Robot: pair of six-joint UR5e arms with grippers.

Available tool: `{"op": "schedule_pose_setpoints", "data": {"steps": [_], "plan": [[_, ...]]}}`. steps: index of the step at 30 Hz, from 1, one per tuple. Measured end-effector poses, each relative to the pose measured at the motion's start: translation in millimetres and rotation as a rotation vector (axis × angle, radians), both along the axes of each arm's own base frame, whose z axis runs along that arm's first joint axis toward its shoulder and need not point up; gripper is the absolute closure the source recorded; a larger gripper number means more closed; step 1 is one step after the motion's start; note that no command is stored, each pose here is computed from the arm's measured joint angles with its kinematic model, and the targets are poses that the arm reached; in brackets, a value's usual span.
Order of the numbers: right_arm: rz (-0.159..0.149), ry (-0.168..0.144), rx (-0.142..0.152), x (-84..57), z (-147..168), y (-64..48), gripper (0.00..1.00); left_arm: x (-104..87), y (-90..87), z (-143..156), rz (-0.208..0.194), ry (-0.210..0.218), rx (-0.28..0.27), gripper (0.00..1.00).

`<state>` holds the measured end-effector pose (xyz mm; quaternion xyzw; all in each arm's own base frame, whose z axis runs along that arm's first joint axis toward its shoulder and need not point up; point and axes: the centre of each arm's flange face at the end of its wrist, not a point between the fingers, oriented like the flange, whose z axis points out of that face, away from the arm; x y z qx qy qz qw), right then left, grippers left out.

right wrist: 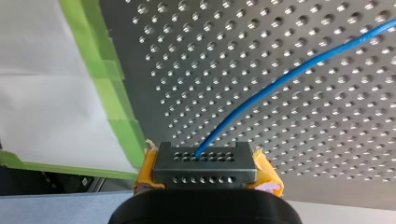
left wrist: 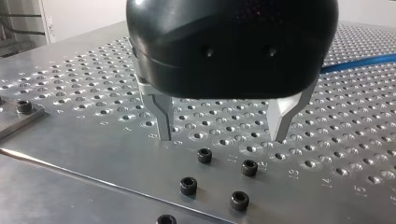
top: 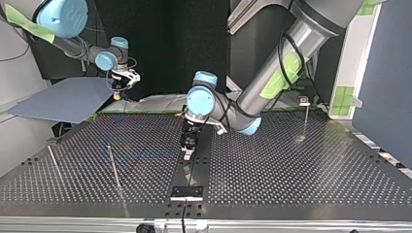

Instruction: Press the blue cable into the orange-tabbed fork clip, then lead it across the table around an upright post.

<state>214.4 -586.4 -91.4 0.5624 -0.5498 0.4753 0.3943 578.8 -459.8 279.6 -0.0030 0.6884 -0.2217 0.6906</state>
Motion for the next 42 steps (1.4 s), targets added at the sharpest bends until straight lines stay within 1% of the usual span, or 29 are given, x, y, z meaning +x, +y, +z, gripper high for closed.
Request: {"op": "schedule_pose_setpoints", "data": {"steps": [4,6,11,15,18,20,24,28,31,34,36,39,42], "plan": [[-0.005,0.001,0.012,-2.6,-12,-3.3,1.00,0.0,0.0,0,0.000,0.000,0.000,0.01],[-0.008,0.001,0.014,-4.2,-16,-6.4,1.00,0.0,0.0,0,0.000,0.000,0.000,0.01],[-0.017,-0.003,0.006,-7.8,-17,-13.2,1.00,-0.4,-0.1,0,0.000,0.002,0.001,0.01],[-0.026,-0.006,-0.007,-12.5,-17,-19.2,1.00,-1.4,-0.8,-1,-0.002,0.005,0.003,0.01],[-0.030,-0.007,-0.007,-14.5,-21,-21.4,1.00,-2.6,-1.7,-1,-0.004,0.009,0.005,0.01],[-0.030,-0.006,-0.001,-15.3,-26,-22.9,1.00,-3.5,-2.6,-1,-0.005,0.010,0.006,0.01],[-0.040,0.003,0.028,-18.1,-42,-26.4,1.00,-5.5,-4.4,-2,-0.009,0.014,0.008,0.01],[-0.048,0.006,0.034,-20.5,-48,-31.4,1.00,-6.8,-5.4,-2,-0.011,0.018,0.009,0.01],[-0.056,0.002,0.023,-24.7,-48,-36.7,1.00,-7.6,-5.4,-3,-0.011,0.023,0.012,0.01],[-0.061,-0.003,0.004,-28.4,-46,-42.5,1.00,-8.6,-4.9,-4,-0.011,0.033,0.018,0.01],[-0.063,-0.005,-0.004,-30.0,-46,-44.6,1.00,-9.7,-4.3,-5,-0.009,0.044,0.023,0.01],[-0.065,-0.006,-0.012,-31.6,-45,-47.0,1.00,-11.4,-2.9,-6,-0.005,0.060,0.031,0.01],[-0.065,-0.007,-0.014,-32.2,-45,-48.1,1.00,-13.8,-2.3,-8,-0.001,0.077,0.042,0.01]]}}
